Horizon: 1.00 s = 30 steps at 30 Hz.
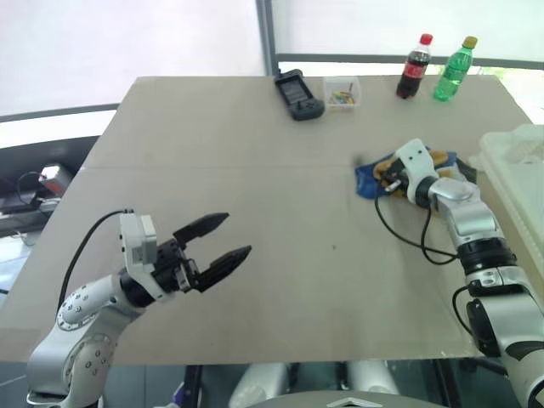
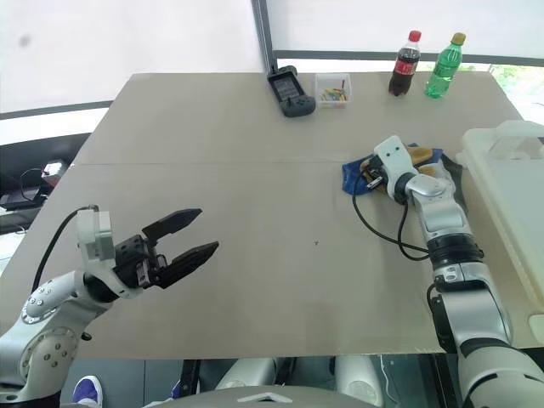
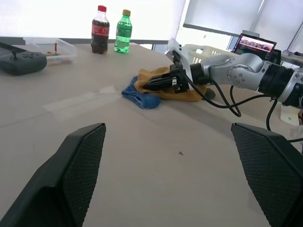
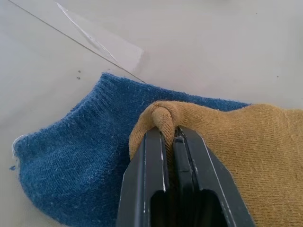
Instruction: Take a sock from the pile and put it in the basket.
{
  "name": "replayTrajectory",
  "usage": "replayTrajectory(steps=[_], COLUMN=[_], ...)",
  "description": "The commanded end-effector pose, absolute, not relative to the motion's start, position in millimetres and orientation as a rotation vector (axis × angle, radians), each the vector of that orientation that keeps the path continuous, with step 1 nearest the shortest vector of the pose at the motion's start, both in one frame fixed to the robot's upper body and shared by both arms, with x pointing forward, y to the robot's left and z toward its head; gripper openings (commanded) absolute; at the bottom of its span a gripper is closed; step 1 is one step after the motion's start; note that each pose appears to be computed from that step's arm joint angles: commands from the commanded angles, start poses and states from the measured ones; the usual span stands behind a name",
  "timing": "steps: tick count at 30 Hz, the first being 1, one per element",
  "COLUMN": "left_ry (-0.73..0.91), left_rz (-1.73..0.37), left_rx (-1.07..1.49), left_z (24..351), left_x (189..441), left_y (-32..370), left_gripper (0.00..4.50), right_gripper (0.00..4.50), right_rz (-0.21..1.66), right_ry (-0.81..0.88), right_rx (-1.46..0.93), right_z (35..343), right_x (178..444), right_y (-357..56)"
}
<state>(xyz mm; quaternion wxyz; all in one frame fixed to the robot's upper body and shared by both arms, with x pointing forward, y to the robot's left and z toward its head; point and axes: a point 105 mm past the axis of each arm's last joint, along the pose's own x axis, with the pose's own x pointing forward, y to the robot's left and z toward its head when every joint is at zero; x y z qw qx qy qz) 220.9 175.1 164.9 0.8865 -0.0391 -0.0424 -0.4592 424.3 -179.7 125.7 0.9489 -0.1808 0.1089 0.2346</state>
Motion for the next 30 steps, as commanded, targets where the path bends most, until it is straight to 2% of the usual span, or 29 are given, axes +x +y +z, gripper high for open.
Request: replayTrajectory(steps=[1, 4, 7, 12, 16, 26, 30], left_ry=[-0.146, -0.143, -0.139, -0.135, -0.129, -0.119, -0.115], left_rz=[-0.955, -0.951, -0.947, -0.948, -0.953, -0.973, -0.978], left_rx=[-0.051, -0.055, -0.059, -0.067, -0.072, -0.078, -0.080], left_z=[178, 177, 177, 177, 177, 178, 177], left_x=[216, 216, 217, 218, 221, 227, 228], left_y=[174, 174, 175, 176, 176, 175, 173], left_gripper=[4.50, 4.50, 4.50, 4.50, 4.50, 4.50, 4.50], right_gripper=[0.13, 0.13, 0.13, 0.13, 0.13, 0.13, 0.13], right_rz=[0.489, 0.572, 0.689, 0.811, 0.843, 0.912, 0.745], right_ry=[0.135, 0.092, 0.093, 0.140, 0.147, 0.169, 0.198], right_rx=[-0.314, -0.199, -0.117, -0.072, -0.038, -0.042, -0.109], right_z=[152, 167, 174, 162, 155, 135, 117], right_x=[423, 409, 384, 341, 322, 299, 325], right_y=[-179, -165, -146, -119, -102, -68, -87])
